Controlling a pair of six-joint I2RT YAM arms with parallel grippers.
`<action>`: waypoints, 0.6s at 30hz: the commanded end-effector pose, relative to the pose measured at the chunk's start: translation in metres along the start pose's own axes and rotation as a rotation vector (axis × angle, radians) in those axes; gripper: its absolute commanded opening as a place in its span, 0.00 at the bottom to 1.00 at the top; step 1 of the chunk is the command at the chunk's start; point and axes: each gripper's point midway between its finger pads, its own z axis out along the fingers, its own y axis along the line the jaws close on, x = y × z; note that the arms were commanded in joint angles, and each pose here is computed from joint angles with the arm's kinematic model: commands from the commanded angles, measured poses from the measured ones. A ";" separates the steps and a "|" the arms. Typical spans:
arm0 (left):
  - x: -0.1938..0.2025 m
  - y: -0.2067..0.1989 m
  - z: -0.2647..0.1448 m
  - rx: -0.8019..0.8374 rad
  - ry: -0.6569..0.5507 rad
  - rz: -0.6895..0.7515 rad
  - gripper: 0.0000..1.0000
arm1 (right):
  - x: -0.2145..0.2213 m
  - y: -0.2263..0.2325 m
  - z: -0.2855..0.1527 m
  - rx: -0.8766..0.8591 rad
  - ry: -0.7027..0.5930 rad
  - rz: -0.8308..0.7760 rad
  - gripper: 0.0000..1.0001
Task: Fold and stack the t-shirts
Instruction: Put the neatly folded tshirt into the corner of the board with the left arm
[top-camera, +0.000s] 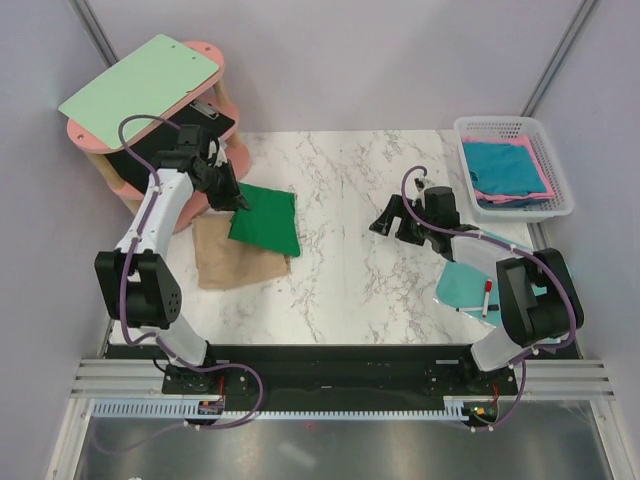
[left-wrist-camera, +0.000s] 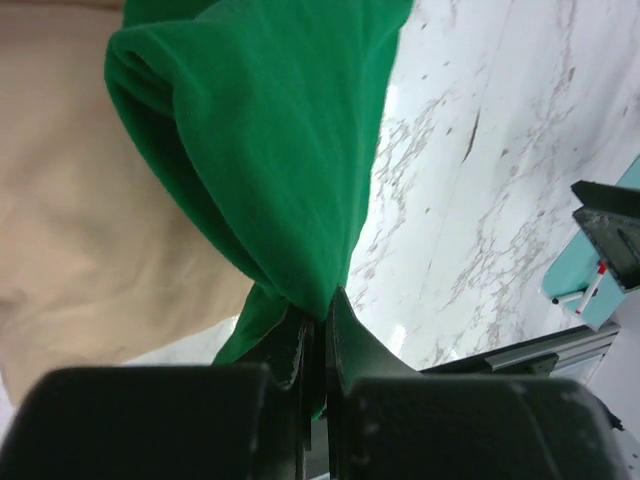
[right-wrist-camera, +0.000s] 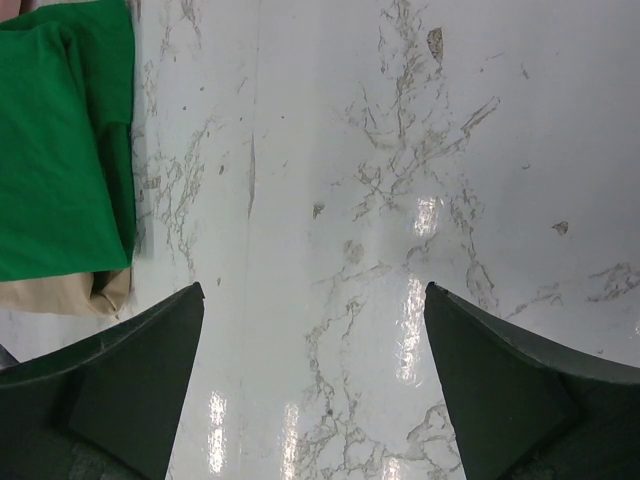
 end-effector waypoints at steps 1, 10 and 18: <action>0.031 0.013 -0.023 0.012 0.026 0.042 0.02 | -0.004 0.003 0.004 -0.033 -0.017 -0.001 0.98; 0.065 0.071 -0.008 -0.095 0.085 -0.042 0.02 | 0.006 0.001 0.010 -0.046 0.012 0.015 0.98; 0.055 0.100 -0.024 -0.158 0.021 -0.083 0.02 | 0.013 -0.002 0.014 -0.053 0.035 0.032 0.98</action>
